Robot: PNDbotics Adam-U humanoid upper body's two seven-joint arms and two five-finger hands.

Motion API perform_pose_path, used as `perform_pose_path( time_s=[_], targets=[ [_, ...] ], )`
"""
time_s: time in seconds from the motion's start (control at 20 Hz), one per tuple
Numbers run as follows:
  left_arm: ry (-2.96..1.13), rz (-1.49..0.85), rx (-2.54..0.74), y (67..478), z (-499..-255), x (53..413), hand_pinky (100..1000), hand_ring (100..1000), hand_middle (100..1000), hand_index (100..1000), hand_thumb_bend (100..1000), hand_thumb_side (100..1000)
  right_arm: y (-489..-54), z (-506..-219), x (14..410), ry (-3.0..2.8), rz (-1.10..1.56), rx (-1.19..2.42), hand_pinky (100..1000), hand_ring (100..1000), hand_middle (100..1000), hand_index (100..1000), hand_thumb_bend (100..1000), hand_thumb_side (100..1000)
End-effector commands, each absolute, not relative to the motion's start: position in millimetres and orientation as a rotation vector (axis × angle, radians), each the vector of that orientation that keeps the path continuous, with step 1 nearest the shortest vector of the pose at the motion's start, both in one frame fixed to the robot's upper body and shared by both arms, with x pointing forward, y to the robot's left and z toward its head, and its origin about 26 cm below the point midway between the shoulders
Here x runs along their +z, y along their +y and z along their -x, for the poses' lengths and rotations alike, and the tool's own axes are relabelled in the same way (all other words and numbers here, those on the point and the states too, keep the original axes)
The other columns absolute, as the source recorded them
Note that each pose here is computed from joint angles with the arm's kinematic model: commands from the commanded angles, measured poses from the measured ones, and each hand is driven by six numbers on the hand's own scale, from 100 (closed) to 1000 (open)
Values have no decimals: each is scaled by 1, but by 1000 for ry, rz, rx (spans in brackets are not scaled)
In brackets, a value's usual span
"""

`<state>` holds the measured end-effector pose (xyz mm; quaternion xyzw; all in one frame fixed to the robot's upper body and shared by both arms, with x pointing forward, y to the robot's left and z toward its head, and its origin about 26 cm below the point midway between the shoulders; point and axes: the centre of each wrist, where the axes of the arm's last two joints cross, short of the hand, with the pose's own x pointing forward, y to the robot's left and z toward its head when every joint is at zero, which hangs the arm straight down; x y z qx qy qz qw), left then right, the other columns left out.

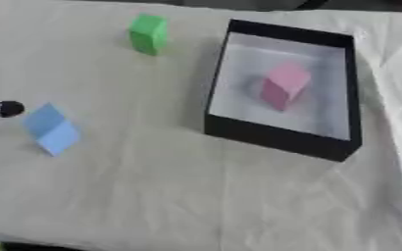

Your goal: Pick up objects on the table and place them in the box.

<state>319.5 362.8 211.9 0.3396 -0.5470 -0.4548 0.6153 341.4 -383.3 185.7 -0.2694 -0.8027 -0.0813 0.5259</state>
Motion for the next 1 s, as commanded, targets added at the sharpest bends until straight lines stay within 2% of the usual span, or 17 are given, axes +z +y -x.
perform_pose_path(
  time_s=[0.05,0.5,0.75,0.9,0.95,1.0],
  targets=[
    [-1254,-790,-1045,341,-313,228,900,823,755,858,800,658,-384,-342,195,-1941,660,-181,911,811,847,870,100,942],
    [-1272,-754,-1095,310,-294,241,907,825,753,859,799,651,-383,-342,192,-1929,658,-178,912,811,847,871,100,946],
    [-1299,-801,-1101,300,-286,243,931,838,759,863,831,593,-380,-343,192,-1928,646,-169,912,811,847,871,100,949],
    [-1270,-845,-1094,299,-290,234,948,847,754,862,863,536,-379,-343,191,-1927,641,-163,912,810,847,870,100,952],
    [-1262,-866,-1086,299,-292,231,959,848,744,862,882,480,-379,-344,191,-1926,640,-161,912,810,847,869,100,954],
    [-1254,-887,-1072,300,-296,226,959,848,743,863,883,477,-379,-344,190,-1924,639,-160,912,810,847,869,100,955]
  ],
)
